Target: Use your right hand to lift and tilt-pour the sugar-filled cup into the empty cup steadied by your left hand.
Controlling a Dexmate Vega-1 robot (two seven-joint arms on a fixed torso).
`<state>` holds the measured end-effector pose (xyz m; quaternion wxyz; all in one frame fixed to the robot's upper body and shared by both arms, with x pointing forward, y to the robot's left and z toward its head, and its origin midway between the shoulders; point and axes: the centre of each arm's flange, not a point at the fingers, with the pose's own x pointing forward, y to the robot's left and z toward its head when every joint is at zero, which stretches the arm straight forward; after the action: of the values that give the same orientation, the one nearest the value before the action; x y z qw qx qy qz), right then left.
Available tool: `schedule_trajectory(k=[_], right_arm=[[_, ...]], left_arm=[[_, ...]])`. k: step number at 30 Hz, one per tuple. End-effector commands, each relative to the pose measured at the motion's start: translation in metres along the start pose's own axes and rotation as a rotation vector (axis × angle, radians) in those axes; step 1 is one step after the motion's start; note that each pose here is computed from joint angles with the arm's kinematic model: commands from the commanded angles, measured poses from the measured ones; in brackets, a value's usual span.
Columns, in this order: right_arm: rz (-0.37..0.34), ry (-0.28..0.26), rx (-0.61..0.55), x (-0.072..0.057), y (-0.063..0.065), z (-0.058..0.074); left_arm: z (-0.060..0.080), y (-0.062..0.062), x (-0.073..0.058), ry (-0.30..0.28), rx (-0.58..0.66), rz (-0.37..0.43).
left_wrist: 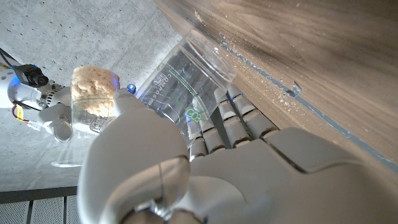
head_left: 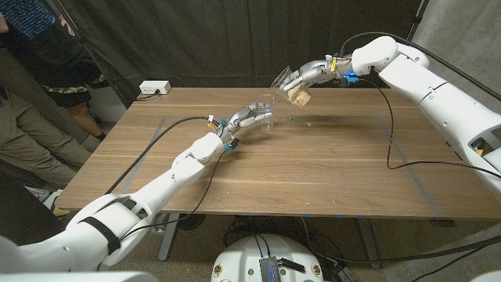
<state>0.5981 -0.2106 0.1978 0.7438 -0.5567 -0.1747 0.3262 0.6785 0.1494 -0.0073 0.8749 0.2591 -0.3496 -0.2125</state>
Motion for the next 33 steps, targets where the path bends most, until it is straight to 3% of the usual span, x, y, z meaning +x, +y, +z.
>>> schedule_trajectory(k=[1,18,33], right_arm=[[0.055,0.022,-0.052,0.001,0.003,0.004],[0.109,0.036,-0.093,0.004,0.007,0.006],[0.132,0.052,-0.118,0.01,0.002,0.008]], left_arm=[[0.003,-0.006,-0.004,0.003,0.003,-0.009],[0.006,-0.014,-0.008,0.008,0.004,-0.025],[0.004,-0.017,-0.008,0.015,-0.007,-0.044]])
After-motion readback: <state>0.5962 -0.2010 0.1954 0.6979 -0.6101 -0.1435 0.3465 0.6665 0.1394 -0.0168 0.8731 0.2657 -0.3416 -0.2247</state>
